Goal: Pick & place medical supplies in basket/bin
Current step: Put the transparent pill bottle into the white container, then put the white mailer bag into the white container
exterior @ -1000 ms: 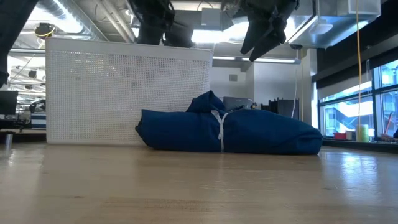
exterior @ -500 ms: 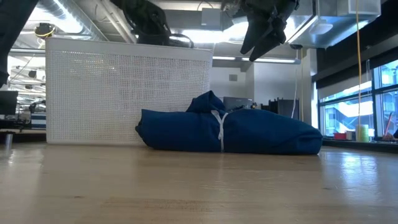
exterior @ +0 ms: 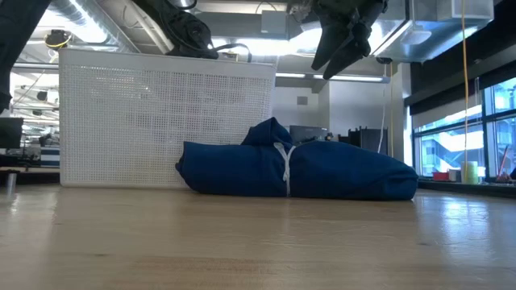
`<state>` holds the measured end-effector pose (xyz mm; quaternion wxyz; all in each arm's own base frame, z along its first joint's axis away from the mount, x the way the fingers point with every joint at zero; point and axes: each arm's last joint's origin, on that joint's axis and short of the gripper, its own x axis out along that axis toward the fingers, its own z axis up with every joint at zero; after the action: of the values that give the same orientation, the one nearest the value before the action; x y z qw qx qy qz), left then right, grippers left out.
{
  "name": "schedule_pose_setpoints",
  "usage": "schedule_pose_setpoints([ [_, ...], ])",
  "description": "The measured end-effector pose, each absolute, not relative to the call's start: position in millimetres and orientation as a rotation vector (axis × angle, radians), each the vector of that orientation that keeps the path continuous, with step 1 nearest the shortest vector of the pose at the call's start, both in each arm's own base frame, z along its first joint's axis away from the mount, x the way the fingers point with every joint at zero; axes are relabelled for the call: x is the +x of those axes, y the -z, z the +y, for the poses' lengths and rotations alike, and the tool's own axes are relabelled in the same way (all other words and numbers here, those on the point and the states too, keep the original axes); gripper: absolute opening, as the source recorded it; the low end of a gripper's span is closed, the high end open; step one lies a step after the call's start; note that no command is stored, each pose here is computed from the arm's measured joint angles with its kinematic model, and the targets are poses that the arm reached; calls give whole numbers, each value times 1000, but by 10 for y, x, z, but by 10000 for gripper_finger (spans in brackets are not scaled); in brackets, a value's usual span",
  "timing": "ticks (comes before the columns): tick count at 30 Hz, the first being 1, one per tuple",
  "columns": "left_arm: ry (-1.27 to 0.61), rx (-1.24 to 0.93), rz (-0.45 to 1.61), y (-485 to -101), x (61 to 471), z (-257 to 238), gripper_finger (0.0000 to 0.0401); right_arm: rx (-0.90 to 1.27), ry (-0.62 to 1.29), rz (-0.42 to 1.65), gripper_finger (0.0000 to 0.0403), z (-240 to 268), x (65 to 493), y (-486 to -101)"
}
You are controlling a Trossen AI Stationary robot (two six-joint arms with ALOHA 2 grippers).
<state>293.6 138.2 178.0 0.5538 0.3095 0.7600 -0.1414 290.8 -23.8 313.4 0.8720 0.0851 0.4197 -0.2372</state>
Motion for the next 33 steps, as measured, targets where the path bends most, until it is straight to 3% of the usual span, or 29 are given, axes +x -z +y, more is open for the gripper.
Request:
schedule_pose_setpoints([
  [15, 326, 864, 1733, -1783, 3092, 1211, 191, 178, 496, 877, 310, -238, 2908, -3134],
  [24, 235, 1003, 1825, -1811, 3108, 1157, 191, 178, 496, 877, 310, -238, 2908, -3134],
  [33, 206, 996, 1857, -2033, 3147, 1178, 190, 178, 496, 879, 310, -238, 2906, -3133],
])
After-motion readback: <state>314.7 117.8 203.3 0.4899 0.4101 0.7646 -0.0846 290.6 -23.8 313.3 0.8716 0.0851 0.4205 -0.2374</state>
